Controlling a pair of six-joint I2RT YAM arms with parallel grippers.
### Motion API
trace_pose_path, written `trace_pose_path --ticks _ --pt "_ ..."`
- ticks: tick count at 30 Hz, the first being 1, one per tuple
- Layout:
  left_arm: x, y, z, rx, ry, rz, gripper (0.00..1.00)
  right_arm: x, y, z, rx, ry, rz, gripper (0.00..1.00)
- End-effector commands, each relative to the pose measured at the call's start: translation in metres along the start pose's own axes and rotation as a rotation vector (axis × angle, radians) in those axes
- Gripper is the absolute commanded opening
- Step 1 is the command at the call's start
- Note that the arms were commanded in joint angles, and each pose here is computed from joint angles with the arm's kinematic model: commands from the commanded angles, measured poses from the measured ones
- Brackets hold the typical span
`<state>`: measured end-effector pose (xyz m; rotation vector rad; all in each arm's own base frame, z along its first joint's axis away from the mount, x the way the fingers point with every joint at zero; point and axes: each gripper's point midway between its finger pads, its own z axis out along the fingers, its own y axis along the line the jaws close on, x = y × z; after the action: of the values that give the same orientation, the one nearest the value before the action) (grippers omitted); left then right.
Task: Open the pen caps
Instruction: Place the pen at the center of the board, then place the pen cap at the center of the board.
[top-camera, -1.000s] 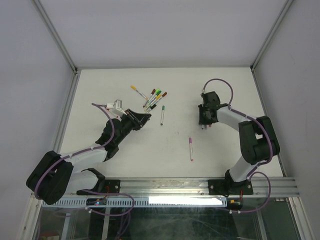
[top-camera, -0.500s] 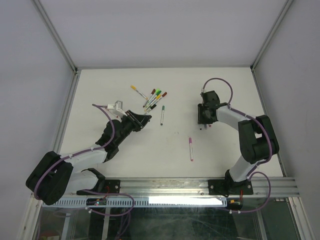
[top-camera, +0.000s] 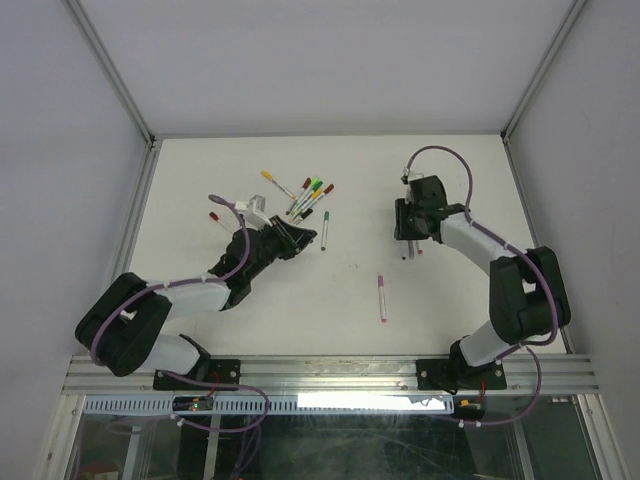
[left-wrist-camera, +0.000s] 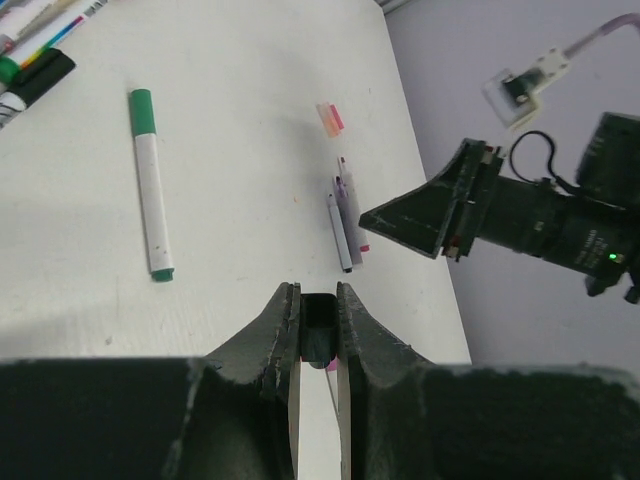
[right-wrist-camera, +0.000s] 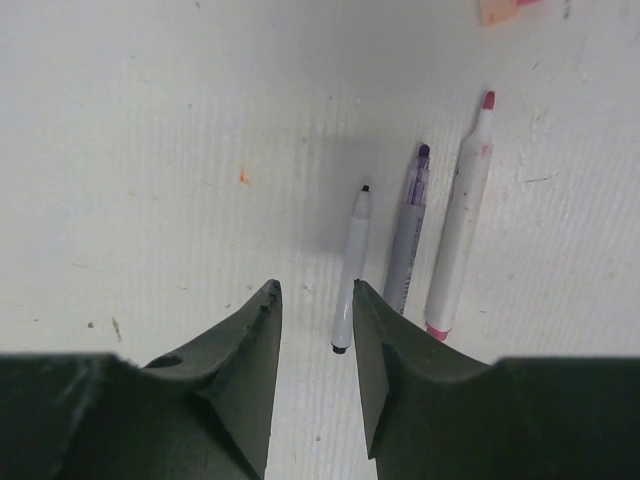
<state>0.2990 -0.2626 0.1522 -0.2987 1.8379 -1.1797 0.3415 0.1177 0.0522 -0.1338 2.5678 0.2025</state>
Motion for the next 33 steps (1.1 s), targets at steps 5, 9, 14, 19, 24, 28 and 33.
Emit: trace_pose_path --ticks 5,9,14,19,24,28,33 --pt "0.026 -0.032 0.07 0.055 0.091 0.101 0.0 -0.051 0.021 -0.054 -0.191 -0.163 -0.193 0.37" --pt "0.055 -0.026 0.117 -0.067 0.168 0.152 0.0 -0.048 0.022 -0.075 -0.317 -0.149 -0.279 0.37" --pt "0.082 -0.027 0.172 -0.204 0.223 0.222 0.0 -0.052 0.0 -0.094 -0.342 -0.216 -0.262 0.38" --pt "0.091 -0.016 0.217 -0.338 0.257 0.298 0.0 -0.062 -0.019 -0.108 -0.288 -0.288 -0.256 0.42" --pt "0.106 -0.006 0.254 -0.389 0.306 0.339 0.0 -0.066 -0.028 -0.118 -0.263 -0.332 -0.246 0.43" --pt "0.106 -0.009 0.272 -0.372 0.302 0.376 0.0 -0.066 -0.032 -0.119 -0.255 -0.338 -0.236 0.43" --pt "0.106 -0.015 0.284 -0.339 0.285 0.393 0.07 -0.066 -0.037 -0.119 -0.252 -0.341 -0.225 0.43"
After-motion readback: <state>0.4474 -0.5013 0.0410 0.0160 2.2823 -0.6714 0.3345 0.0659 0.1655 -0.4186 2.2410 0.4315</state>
